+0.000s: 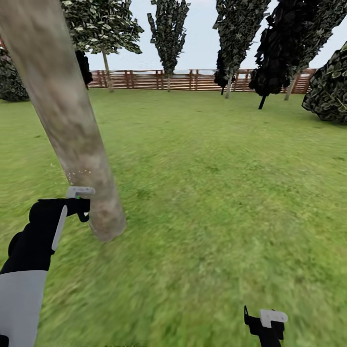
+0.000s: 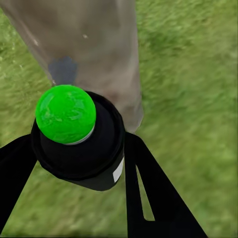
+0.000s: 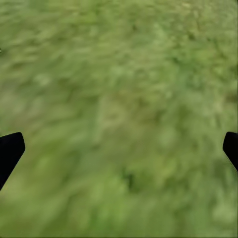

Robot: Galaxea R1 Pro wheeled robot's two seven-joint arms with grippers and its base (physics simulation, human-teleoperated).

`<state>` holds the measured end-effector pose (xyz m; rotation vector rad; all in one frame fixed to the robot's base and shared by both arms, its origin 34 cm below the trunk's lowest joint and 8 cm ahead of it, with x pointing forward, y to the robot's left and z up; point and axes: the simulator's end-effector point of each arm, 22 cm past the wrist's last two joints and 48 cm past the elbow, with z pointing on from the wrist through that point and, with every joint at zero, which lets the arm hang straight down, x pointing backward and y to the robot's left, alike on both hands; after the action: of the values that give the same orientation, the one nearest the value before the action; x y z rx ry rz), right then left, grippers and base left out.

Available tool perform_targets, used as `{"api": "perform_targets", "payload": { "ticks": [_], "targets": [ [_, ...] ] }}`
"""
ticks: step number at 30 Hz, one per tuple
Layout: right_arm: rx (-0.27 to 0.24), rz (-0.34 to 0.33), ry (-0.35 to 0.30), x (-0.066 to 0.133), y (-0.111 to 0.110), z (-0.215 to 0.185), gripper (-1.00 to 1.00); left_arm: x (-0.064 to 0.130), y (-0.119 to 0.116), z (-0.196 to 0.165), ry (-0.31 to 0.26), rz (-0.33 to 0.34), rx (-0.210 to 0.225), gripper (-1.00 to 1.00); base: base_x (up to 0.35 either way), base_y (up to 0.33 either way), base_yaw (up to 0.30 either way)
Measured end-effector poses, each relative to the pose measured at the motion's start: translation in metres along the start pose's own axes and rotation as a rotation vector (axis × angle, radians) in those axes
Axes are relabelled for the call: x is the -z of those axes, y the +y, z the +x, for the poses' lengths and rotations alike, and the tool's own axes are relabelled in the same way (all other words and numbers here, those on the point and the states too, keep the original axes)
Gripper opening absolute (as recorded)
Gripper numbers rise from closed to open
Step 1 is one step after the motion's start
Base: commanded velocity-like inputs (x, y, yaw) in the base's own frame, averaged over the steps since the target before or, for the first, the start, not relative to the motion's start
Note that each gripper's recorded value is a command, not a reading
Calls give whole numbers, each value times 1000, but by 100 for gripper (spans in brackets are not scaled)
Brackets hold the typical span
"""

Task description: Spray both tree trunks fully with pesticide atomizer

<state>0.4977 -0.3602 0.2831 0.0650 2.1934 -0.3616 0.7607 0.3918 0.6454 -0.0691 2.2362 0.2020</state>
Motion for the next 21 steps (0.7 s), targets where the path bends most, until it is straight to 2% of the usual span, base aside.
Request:
{"api": "perform_targets", "payload": {
  "ticks": [5,13,21],
  "targets": [
    [0,0,0,0,0,0,100,0,1,0,1,-5,-2,-100,121,-274,244],
    [1,1,0,0,-1,0,100,-1,2,2,5,-7,-3,-100,163,-258,46],
    [0,0,0,0,0,0,100,-2,5,3,7,-17,-4,-100,180,-243,260]
  ]
}}
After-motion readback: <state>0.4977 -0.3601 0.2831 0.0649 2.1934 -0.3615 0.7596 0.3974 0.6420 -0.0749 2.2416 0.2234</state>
